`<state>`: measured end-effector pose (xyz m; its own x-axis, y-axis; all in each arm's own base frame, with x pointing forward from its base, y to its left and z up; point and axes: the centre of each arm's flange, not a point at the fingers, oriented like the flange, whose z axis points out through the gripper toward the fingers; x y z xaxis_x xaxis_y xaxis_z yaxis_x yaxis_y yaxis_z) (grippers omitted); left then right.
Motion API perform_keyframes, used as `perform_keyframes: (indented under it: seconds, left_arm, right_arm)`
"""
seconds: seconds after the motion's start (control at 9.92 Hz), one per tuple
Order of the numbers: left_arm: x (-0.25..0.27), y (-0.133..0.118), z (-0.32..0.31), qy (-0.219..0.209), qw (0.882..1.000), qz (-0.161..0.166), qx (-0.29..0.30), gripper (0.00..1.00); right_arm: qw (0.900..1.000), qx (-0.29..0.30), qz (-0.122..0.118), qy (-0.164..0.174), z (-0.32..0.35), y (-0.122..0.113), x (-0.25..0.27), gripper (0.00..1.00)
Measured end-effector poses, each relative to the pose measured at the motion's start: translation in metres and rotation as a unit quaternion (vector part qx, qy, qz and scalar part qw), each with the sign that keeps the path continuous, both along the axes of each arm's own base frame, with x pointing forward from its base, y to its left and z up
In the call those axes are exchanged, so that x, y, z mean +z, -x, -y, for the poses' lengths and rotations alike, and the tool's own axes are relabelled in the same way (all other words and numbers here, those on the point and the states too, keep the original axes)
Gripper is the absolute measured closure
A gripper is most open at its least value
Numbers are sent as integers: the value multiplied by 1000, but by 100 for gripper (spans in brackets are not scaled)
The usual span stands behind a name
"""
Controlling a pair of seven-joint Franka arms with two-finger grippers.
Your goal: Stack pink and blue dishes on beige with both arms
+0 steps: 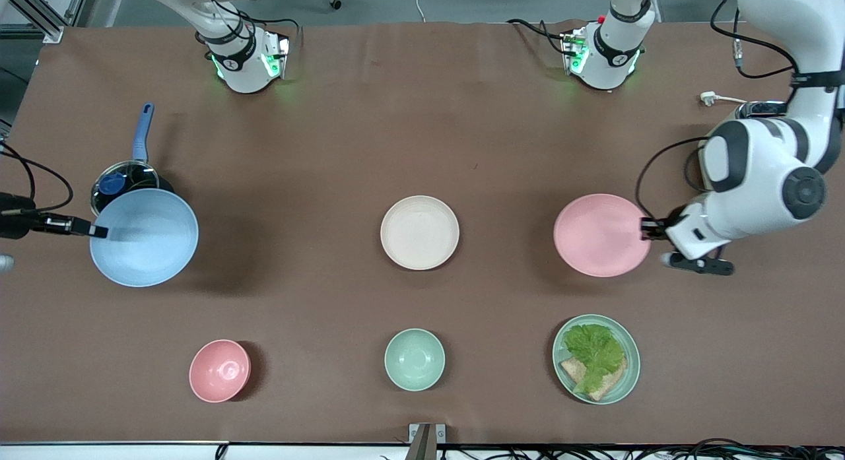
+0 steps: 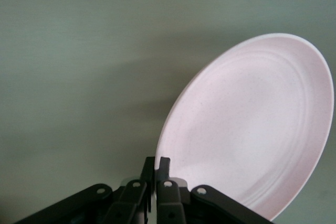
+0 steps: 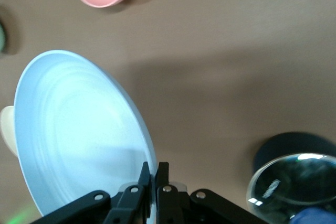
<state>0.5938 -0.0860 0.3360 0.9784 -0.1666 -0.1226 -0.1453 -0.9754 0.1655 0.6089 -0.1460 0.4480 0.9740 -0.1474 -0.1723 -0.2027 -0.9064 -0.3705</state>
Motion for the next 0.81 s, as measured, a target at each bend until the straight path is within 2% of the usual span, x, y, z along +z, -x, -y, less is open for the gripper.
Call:
perform_keyframes:
  seconds: [0.2,0.4,0.81]
  left_arm:
    - [-16,17,90,20,999,-18,23,95]
    - [-32,30,168,37,996,-10,81,95]
    - [-62,49,244,39,987,-27,155,95]
  right_arm:
    - [1000,-14,-20,4,-64,-8,16,93]
    - [999,-19,-42,5,-123,-13,13,93]
    - [997,-37,-67,6,-210,-10,-11,93]
